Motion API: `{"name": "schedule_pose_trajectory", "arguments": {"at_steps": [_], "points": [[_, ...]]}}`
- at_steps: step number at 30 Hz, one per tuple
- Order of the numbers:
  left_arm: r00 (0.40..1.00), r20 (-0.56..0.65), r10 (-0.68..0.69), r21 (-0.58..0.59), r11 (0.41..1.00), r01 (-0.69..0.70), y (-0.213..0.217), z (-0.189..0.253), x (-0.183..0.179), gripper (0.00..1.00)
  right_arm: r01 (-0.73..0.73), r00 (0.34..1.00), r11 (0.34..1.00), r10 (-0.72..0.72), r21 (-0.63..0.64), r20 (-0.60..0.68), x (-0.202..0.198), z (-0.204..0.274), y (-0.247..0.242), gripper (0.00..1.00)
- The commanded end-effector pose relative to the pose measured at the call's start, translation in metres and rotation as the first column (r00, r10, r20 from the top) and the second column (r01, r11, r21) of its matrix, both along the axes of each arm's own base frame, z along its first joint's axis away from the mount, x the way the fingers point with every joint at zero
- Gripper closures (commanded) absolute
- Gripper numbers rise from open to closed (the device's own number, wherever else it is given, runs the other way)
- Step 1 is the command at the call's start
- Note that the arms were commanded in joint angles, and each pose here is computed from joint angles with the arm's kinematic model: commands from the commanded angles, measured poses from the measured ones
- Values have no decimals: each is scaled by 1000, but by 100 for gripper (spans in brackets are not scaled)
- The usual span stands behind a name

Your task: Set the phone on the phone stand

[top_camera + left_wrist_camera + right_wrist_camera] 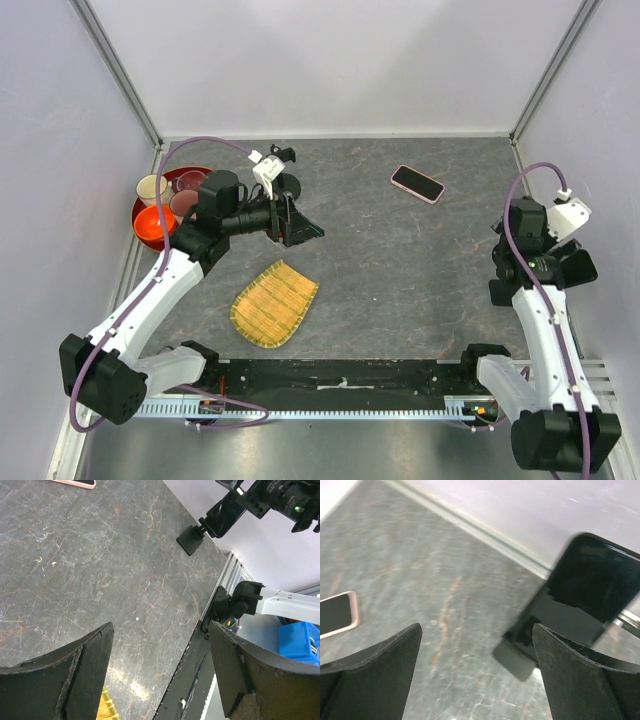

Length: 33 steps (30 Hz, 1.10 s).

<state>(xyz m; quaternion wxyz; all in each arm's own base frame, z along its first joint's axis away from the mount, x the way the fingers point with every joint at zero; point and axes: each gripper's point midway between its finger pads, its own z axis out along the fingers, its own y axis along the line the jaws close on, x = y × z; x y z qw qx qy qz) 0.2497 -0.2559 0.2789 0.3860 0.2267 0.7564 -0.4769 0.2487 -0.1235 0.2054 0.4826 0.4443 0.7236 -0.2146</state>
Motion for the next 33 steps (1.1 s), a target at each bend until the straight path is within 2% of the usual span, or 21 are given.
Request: {"name": "schedule_pose_trajectory", "arguments": {"at_steps": [1,6,7,9,10,12,13,14,16,17,20,22,25,28,29,31,32,33], "points": [[997,66,-37,-28,999,38,-3,16,-5,17,-347,933,938,347,-24,94,40,24,43,2],[997,69,-26,-18,999,27,-2,14,-2,17,-599,793,801,595,-7,132,70,24,90,2],[997,68,-23,-15,1000,25,-2,14,-3,17,-676,733,736,667,38,133,79,14,109,2],[997,73,-18,-9,1000,19,-1,13,-1,17,-748,662,660,736,67,142,90,6,127,2],[997,73,-17,-7,1000,18,0,14,-2,17,-808,589,577,795,119,145,96,-6,151,2],[997,78,-10,-3,1000,10,0,13,0,17,-869,493,473,848,142,192,103,-8,178,2],[997,80,-6,0,1000,6,1,13,0,17,-899,433,400,874,181,219,106,-16,197,2],[997,81,-1,4,1000,1,2,13,1,17,-923,380,348,891,164,249,110,-12,215,2],[996,91,11,6,1000,-12,3,15,1,17,-933,349,308,899,184,266,117,-20,237,2],[995,100,28,13,999,-29,5,14,4,17,-948,308,270,909,167,279,119,-17,255,2],[988,131,86,27,996,-90,13,17,9,17,-959,259,210,924,192,282,132,-29,291,2],[979,153,134,32,990,-140,20,20,12,18,-957,251,195,926,213,282,148,-37,310,2],[934,198,296,58,948,-313,42,21,30,20,-965,224,166,926,205,305,168,-40,345,2],[888,226,400,70,903,-425,60,19,40,20,-967,234,175,900,186,368,197,-29,366,2],[860,232,454,86,872,-483,70,13,46,19,-974,213,163,888,156,408,209,-11,375,2],[832,253,494,95,843,-530,79,11,52,19,-973,219,165,885,162,410,226,-15,382,2],[829,256,497,102,839,-535,80,7,54,18,-978,207,168,879,126,429,240,4,385,2],[828,257,499,113,835,-538,81,4,57,18,-974,222,183,885,134,410,248,-5,387,2]]}}
